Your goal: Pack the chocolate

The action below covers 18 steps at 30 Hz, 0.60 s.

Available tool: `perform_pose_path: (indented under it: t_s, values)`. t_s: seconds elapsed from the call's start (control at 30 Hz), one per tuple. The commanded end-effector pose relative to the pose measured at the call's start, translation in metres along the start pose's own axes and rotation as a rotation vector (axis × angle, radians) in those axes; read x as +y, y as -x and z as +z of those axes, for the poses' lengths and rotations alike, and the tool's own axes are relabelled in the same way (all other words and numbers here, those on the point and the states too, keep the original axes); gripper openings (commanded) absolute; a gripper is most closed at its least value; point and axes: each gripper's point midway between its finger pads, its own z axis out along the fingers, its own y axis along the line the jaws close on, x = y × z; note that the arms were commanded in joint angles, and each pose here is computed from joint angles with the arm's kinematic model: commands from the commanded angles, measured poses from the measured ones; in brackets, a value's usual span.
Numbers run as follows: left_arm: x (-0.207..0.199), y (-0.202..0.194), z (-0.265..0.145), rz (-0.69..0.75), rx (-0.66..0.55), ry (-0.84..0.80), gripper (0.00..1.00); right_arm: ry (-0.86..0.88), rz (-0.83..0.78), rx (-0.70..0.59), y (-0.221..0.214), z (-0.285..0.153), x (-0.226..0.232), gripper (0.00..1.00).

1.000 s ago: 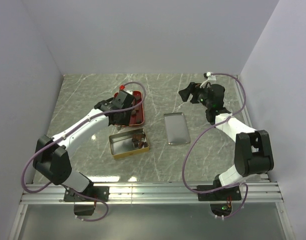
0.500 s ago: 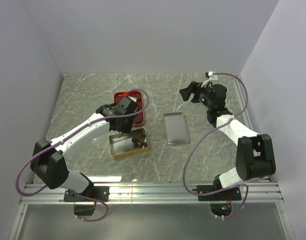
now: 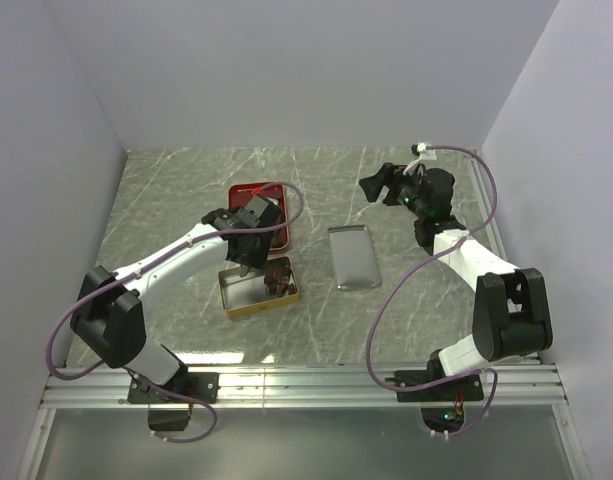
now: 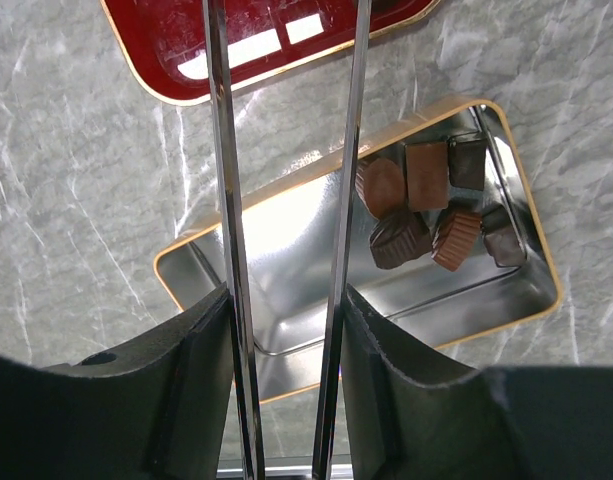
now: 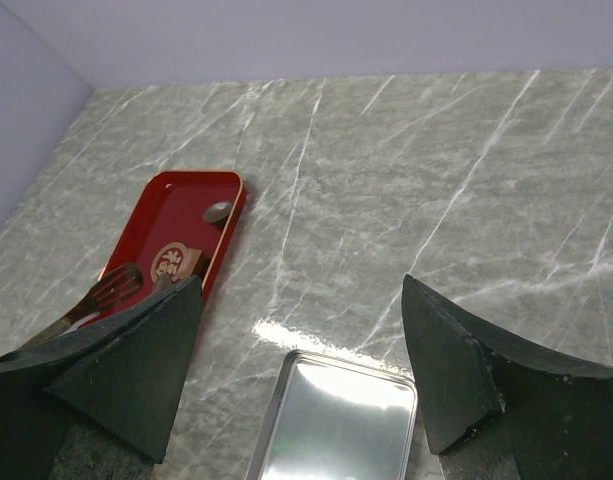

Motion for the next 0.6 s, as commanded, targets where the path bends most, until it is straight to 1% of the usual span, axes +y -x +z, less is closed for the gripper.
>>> perform_pose_path:
  t_s: [0.0, 0.27, 0.57]
  values:
    - [-0.004, 0.013, -0.002, 0.01, -0.041, -0.019, 0.48, 0.02, -0.022, -0.065, 0.021, -0.005, 0.008, 0.87]
    - [-0.002, 0.013, 0.006, 0.023, -0.041, -0.007, 0.49, 0.017, -0.022, -0.063, 0.02, -0.005, 0.007, 0.87]
    - [0.005, 0.012, 0.016, 0.019, -0.032, 0.0, 0.49, 0.015, -0.022, -0.066, 0.02, -0.005, 0.007, 0.87]
